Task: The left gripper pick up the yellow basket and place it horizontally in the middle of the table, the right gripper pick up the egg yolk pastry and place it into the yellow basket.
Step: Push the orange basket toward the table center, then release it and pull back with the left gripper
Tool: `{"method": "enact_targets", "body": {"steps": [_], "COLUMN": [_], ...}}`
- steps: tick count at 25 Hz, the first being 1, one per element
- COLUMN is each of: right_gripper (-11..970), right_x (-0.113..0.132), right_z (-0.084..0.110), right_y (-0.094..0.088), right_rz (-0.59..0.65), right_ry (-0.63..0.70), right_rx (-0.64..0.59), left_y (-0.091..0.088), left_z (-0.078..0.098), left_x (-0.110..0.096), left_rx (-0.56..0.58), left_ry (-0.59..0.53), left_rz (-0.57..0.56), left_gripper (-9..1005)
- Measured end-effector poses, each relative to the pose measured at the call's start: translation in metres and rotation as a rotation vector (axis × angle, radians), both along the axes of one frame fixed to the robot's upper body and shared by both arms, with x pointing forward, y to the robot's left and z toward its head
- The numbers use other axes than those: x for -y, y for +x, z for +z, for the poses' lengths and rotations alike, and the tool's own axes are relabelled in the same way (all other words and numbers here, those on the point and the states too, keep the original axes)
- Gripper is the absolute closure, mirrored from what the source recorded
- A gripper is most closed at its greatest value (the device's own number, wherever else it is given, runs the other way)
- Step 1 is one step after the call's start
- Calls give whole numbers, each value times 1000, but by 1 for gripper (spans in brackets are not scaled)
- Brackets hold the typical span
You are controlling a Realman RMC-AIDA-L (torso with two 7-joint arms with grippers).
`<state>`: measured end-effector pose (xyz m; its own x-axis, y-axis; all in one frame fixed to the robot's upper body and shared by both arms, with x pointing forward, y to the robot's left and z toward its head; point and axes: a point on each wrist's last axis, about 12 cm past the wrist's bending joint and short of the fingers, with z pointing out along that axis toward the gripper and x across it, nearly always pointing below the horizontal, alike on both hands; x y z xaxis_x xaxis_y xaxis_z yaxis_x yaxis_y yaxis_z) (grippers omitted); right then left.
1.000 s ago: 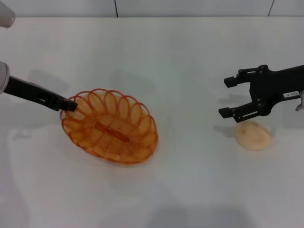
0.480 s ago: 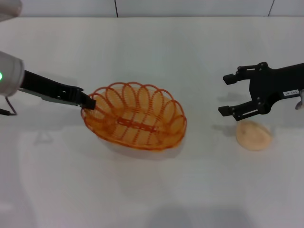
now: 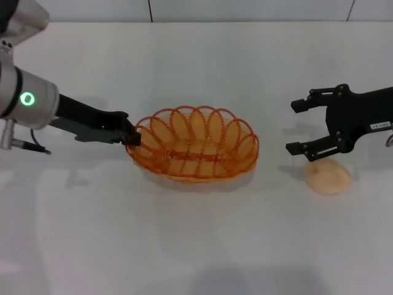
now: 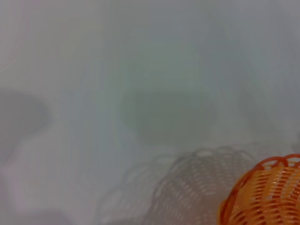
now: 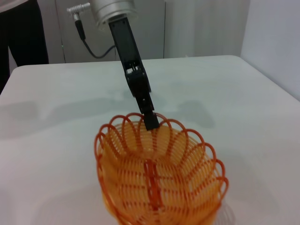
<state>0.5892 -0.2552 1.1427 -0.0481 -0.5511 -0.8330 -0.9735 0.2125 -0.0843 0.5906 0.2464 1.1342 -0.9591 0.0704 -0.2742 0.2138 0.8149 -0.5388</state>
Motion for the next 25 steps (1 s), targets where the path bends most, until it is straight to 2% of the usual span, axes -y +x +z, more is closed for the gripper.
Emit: {"method": "enact_targets", "body": {"steps": [5, 9, 24, 25], "right_gripper": [87, 87, 88, 88], "right_x": [3, 5, 8, 8], "right_z": [-1, -1, -1, -1], "right_y": [-2, -3, -4, -4], "right_rz": [3, 6, 5, 5], "right_ry": [-4, -9, -21, -21], "right_rx": [-4, -4, 4, 5], "left_y": [-1, -1, -1, -1], "left_z": [-8, -8, -12, -12], "left_x": [14, 22, 25, 25], "left_rx": [-21, -28, -55, -59], "left_ry": [-11, -13, -44, -45], "left_rz": [31, 22, 32, 31], "left_gripper": [907, 903, 888, 852]}}
